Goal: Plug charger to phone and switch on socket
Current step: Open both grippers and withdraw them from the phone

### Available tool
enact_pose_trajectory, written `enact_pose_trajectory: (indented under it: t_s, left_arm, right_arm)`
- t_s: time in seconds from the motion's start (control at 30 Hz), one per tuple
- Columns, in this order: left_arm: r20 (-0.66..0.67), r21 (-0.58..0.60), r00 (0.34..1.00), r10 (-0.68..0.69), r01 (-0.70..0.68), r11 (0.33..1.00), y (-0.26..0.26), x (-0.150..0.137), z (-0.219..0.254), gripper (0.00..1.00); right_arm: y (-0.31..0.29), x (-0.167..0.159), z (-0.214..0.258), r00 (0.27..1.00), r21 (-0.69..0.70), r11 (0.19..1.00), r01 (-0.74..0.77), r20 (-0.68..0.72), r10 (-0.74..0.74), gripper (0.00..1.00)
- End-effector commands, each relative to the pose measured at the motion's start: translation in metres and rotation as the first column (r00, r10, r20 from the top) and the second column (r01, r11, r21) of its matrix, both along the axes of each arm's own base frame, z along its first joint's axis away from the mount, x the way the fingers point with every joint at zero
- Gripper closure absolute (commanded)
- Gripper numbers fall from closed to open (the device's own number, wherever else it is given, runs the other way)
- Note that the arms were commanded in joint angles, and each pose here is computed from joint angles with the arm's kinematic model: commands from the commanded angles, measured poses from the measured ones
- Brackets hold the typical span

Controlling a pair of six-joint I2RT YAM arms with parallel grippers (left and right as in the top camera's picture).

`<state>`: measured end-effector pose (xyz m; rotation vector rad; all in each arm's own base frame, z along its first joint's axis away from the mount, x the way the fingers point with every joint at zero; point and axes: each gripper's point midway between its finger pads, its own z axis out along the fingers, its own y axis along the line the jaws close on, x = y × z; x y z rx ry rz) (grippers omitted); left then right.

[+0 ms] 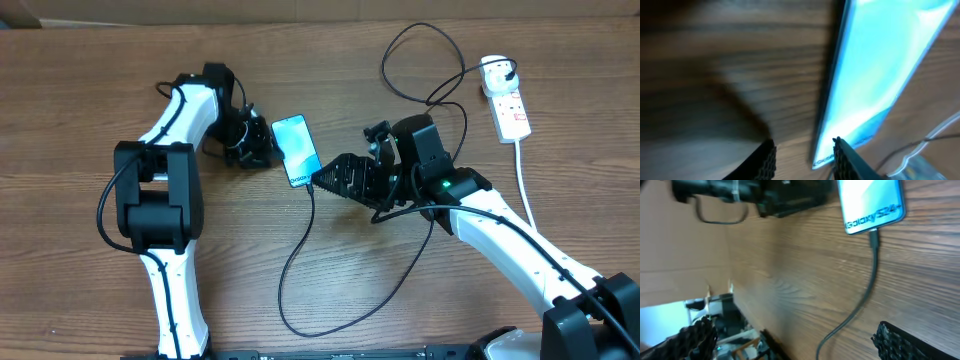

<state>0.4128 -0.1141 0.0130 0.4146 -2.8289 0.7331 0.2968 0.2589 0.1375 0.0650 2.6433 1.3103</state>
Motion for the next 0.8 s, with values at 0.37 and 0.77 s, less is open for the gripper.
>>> enact_pose_trajectory:
  t_s: [0.37, 0.77]
  left_arm:
    - [0.384, 0.279, 0.923, -0.034, -0.080, 0.957, 0.048, 0.058, 0.182, 0.65]
    - [0.712, 0.314, 0.701, -0.038, -0.270, 0.910, 0.081, -0.039, 0.367, 0.00]
  right_arm:
    - [-0.052, 0.014, 0.037, 0.990, -0.348, 0.933, 0.095, 0.130, -0.052, 0.00]
    - [-0.132, 0.016, 0.155, 0.872, -0.482, 0.758, 0.440, 0.430, -0.233, 0.00]
